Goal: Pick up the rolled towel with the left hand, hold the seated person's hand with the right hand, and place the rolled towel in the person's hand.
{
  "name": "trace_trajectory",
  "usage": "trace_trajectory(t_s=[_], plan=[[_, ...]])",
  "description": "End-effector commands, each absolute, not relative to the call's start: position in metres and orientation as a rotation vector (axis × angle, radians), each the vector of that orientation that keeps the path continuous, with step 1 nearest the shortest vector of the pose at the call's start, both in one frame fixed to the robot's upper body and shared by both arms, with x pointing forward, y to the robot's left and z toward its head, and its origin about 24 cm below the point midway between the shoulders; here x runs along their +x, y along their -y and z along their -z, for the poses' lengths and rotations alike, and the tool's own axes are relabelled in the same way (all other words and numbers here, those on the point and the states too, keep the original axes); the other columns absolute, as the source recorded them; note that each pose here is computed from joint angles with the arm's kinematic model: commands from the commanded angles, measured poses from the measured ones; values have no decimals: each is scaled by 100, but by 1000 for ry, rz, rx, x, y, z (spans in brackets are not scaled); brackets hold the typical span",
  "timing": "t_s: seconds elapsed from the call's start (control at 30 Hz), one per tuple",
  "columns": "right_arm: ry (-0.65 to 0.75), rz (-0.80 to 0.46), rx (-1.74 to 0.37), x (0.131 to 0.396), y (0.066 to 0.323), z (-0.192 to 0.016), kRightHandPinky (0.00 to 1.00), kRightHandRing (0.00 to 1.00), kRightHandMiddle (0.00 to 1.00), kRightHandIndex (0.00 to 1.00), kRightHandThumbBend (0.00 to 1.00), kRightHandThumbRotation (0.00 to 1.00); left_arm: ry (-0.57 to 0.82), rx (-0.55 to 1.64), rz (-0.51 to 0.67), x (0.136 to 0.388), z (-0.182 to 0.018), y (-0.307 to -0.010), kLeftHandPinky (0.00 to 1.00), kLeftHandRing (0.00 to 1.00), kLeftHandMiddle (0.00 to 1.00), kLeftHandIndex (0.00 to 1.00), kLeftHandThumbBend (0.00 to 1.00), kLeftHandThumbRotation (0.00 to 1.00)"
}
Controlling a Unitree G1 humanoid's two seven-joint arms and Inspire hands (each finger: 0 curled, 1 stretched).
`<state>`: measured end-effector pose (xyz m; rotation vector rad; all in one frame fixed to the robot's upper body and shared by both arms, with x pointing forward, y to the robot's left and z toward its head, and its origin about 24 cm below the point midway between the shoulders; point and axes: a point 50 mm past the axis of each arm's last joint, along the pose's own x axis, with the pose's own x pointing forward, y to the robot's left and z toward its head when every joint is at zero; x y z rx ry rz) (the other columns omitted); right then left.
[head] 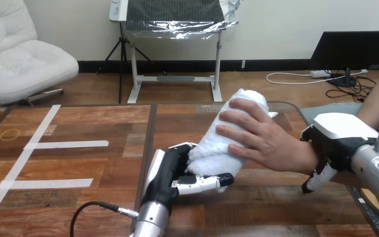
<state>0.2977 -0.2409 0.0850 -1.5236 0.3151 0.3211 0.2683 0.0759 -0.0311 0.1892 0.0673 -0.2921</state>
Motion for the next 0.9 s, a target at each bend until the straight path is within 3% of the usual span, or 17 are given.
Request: trace_trajectory(t_s=[0.0, 0.17, 0.3, 0.53, 0.87], plan=[[-229, -231, -1536, 303, 246, -110, 72, 84, 87, 86, 79, 2, 110, 271, 526, 283, -5, -36, 59, 74, 81, 86, 72, 36], [-211, -229, -1537, 301, 245, -112, 90, 95, 94, 90, 80, 5, 107, 314, 550, 283, -4, -37, 85, 92, 95, 96, 83, 44], [-181, -222, -1536, 298, 243, -113, 96, 98, 96, 91, 82, 7, 113, 338, 563, 282, -4, -38, 94, 97, 98, 99, 88, 47], [-135, -208, -1532, 294, 241, -116, 99, 100, 99, 93, 83, 8, 116, 354, 563, 281, -5, -40, 99, 100, 100, 100, 95, 53], [-78, -187, -1505, 289, 238, -121, 99, 100, 98, 93, 85, 5, 130, 345, 546, 281, -5, -43, 100, 100, 100, 100, 97, 57]])
